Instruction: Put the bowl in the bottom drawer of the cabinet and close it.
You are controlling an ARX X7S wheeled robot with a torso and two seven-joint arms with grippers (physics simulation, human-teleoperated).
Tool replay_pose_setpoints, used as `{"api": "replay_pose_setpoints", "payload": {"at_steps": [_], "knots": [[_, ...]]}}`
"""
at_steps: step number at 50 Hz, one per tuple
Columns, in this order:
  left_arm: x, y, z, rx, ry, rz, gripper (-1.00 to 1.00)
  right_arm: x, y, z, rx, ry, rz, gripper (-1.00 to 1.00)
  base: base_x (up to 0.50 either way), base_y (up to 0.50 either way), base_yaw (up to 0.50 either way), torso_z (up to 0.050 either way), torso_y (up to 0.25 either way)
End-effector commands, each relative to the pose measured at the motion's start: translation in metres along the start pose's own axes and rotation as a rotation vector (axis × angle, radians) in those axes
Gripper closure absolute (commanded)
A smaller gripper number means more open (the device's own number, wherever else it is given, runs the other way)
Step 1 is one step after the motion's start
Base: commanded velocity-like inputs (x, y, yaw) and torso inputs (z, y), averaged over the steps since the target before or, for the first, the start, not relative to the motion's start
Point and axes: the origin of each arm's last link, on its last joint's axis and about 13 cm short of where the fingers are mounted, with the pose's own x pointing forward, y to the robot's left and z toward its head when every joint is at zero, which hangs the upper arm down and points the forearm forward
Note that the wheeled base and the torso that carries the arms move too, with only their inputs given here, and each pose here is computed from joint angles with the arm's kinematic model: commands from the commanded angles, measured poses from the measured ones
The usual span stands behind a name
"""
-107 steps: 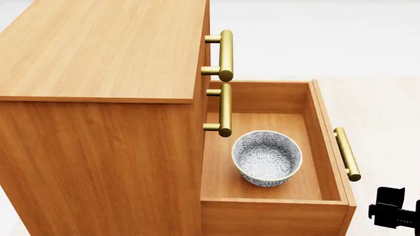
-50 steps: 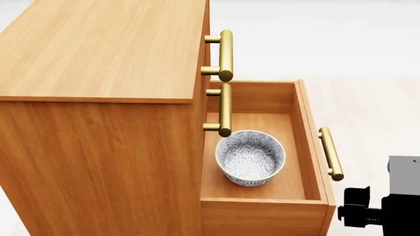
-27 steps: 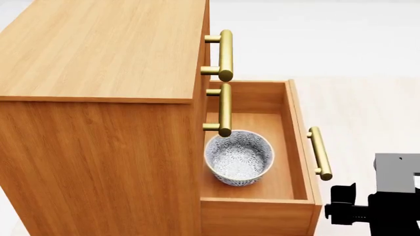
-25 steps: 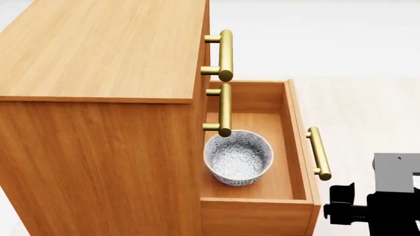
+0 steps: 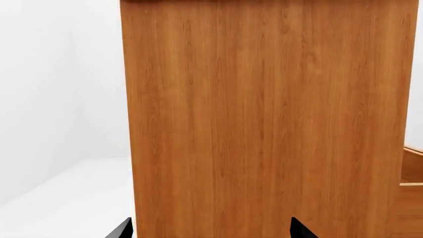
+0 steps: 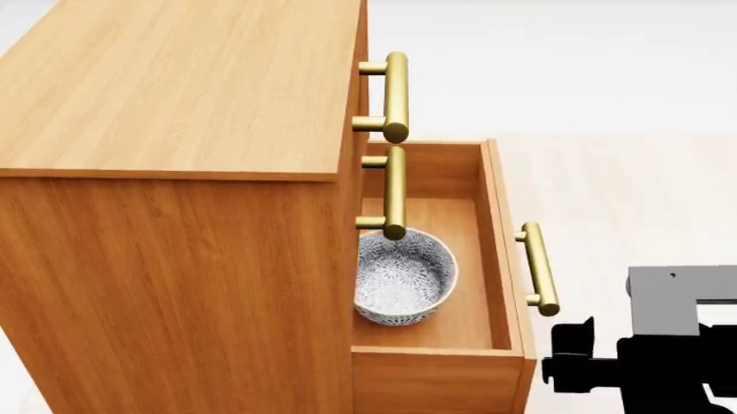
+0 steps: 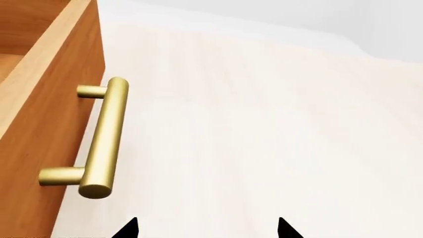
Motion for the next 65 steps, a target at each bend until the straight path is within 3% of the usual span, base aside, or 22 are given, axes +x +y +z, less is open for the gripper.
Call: {"api": "replay_pose_setpoints", "payload": {"at_steps": [1, 65], "knots": [[0.000, 0.000, 0.001, -0.015, -0.006, 0.004, -1.00, 0.000, 0.012, 0.016, 0.002, -0.028, 0.070, -1.00, 0.00, 0.00, 0.00, 0.000, 0.000], [0.000, 0.001, 0.001, -0.024, -0.006, 0.009, -1.00, -0.009, 0.056, 0.015, -0.059, -0.039, 0.207, -1.00, 0.00, 0.00, 0.00, 0.000, 0.000]]}}
